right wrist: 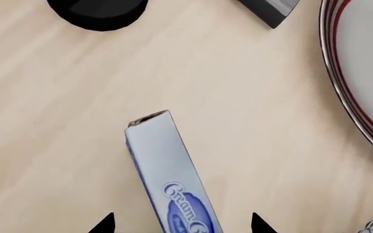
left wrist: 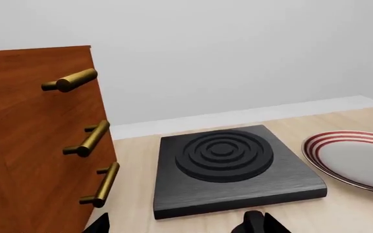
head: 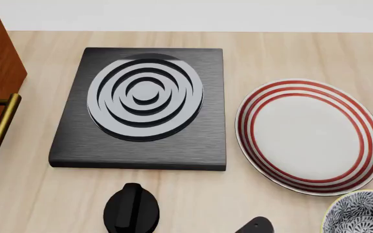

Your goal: Pick up the cream cheese and put it in the bowl.

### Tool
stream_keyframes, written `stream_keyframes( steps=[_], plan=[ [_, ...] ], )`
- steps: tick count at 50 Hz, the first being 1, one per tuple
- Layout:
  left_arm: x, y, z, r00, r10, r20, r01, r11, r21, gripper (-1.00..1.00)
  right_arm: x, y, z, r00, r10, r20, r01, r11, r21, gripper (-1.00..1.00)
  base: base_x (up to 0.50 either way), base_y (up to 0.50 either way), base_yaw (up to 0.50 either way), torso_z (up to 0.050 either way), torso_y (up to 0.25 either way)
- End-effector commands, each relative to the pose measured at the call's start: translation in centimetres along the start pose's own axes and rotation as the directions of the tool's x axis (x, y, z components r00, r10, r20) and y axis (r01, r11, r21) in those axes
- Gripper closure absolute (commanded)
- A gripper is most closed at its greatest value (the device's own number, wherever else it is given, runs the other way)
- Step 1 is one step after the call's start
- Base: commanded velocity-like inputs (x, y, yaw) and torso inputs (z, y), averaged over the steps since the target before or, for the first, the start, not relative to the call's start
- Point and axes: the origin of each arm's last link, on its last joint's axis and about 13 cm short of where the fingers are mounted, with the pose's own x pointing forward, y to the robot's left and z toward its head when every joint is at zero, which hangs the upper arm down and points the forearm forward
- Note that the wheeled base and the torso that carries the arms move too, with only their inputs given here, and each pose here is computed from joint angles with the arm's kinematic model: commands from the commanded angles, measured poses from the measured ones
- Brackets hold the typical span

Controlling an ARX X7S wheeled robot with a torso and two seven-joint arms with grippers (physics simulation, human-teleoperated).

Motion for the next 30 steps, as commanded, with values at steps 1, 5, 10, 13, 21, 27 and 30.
stream_keyframes(
  steps=[1,5,10,13,21,27,30],
  plan=[
    [0.01,-0.01,-0.01,1.000,-0.001,0.000,0.001,1.000,0.000,-1.00,0.51,0.03,-0.17,1.000,0.010,-0.011,-0.010,1.000,-0.002,-1.00,0.00,0.00,0.00,0.000,0.000],
    [-0.01,0.01,0.02,1.000,0.002,0.002,-0.002,1.000,0.002,-1.00,0.82,-0.02,-0.33,1.000,0.003,-0.017,-0.003,1.000,-0.003,-1.00,0.00,0.00,0.00,0.000,0.000],
    [-0.01,0.04,0.09,1.000,0.003,0.003,-0.003,1.000,-0.002,-1.00,0.86,-0.08,-0.32,1.000,0.001,-0.020,-0.001,1.000,0.000,-1.00,0.00,0.00,0.00,0.000,0.000],
    [0.00,0.04,0.04,1.000,0.003,0.003,-0.003,1.000,-0.002,-1.00,0.86,0.00,-0.33,1.000,0.005,-0.021,-0.005,1.000,-0.004,-1.00,0.00,0.00,0.00,0.000,0.000],
    [-0.05,0.05,-0.01,1.000,0.006,0.006,-0.006,1.000,-0.002,-1.00,1.11,0.15,-0.57,1.000,0.008,-0.028,-0.009,1.000,-0.009,-1.00,0.00,0.00,0.00,0.000,0.000],
    [-0.08,0.07,0.08,1.000,0.007,0.006,-0.007,1.000,-0.003,-1.00,1.23,0.23,-0.76,0.999,0.011,-0.032,-0.012,1.000,-0.007,-1.00,0.00,0.00,0.00,0.000,0.000],
    [-0.08,0.07,0.04,1.000,0.008,0.007,-0.008,1.000,-0.003,-1.00,1.32,0.16,-0.86,0.999,0.009,-0.035,-0.009,1.000,-0.004,-1.00,0.00,0.00,0.00,0.000,0.000]
  ],
)
